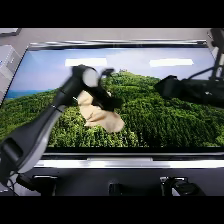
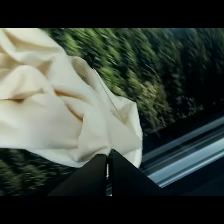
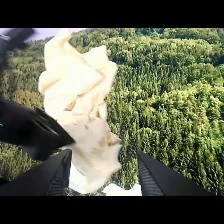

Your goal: Fold the clothes and pants, and hang the long-sleeved shirts on hangers.

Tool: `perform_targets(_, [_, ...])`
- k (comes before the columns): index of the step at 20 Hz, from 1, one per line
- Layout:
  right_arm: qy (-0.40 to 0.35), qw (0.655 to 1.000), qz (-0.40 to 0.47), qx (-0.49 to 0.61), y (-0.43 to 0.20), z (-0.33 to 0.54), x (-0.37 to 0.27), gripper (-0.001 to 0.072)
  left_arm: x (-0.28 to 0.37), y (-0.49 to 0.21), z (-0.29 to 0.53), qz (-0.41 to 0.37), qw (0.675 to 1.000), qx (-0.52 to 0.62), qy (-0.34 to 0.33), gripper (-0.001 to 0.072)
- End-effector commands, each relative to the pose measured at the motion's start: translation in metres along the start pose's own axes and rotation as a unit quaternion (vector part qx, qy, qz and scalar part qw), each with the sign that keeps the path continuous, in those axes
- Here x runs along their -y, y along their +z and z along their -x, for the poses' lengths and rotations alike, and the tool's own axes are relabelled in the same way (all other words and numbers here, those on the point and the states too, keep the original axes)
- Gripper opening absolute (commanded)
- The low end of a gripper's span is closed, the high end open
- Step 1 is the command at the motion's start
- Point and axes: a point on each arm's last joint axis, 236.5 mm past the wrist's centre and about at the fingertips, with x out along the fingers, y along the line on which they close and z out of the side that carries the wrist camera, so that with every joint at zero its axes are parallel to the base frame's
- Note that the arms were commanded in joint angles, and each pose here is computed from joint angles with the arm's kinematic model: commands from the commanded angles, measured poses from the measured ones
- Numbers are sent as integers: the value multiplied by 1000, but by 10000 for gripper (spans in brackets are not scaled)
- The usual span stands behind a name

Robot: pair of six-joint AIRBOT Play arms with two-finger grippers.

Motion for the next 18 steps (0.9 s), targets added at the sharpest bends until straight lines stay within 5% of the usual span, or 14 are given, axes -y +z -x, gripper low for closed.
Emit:
perform_targets(1, [-24, 1000, 17, -8, -16, 28, 3, 487, 50, -28, -51, -36, 999, -29, -1, 16])
perform_targets(3, [-44, 999, 21, -4, -18, 37, 10, 502, 52, -29, -61, -30, 999, -32, 1, 108])
perform_targets(6, [-99, 995, -7, -11, -20, 37, 37, 576, 30, -13, -31, -7, 1000, -17, 1, 452])
perform_targets(10, [-138, 979, -32, -144, -57, -12, 71, 577, -58, 7, 54, 58, 998, 15, 33, 462])
perform_targets(15, [83, 951, -139, -264, -89, -102, 43, 670, -167, -3, 153, 138, 985, 76, 78, 461])
perform_targets(18, [71, 926, -175, -328, -148, -125, 81, 670, -206, -32, 188, 174, 976, 99, 85, 461])
